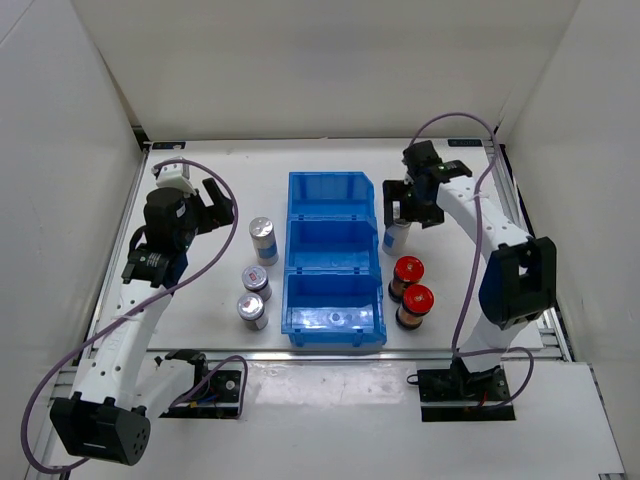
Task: Organize the condiment bottles
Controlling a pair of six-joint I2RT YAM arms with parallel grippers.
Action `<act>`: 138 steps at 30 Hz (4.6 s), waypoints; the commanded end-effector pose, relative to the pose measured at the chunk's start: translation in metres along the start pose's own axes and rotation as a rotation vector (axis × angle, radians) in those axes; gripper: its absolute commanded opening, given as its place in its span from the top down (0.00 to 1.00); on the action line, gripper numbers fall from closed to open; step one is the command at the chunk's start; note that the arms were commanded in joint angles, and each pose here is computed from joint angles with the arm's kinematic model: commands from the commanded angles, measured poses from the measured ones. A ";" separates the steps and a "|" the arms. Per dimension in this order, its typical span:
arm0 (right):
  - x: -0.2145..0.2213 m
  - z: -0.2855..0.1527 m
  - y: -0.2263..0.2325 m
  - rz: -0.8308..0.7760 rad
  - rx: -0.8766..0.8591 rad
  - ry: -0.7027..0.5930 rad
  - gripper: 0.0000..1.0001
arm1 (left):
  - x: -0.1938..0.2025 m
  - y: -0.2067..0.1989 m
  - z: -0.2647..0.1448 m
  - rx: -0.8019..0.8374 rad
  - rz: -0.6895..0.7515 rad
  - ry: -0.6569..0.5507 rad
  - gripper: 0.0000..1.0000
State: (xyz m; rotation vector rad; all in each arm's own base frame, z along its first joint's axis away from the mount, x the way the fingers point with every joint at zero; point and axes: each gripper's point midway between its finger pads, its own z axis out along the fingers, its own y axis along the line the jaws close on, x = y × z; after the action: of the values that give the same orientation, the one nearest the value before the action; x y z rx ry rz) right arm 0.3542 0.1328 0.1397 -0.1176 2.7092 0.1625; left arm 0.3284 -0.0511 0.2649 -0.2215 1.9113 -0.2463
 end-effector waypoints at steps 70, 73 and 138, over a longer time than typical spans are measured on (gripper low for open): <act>-0.100 0.050 0.114 -0.215 0.009 -0.175 0.32 | 0.007 -0.012 0.019 0.044 0.013 0.072 0.00; -0.107 0.038 0.114 -0.211 0.011 -0.199 0.24 | 0.013 -0.010 0.024 0.037 0.015 0.094 0.00; 0.081 -0.188 -0.031 -0.129 0.091 -0.434 0.00 | 0.015 -0.069 0.056 0.091 0.172 0.212 0.74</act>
State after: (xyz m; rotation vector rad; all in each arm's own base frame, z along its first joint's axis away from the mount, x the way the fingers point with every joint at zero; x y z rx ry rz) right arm 0.2149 0.0825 0.2782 -0.2218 2.2573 0.0560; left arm 0.3582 -0.1291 0.1500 0.0918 2.3873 -0.2443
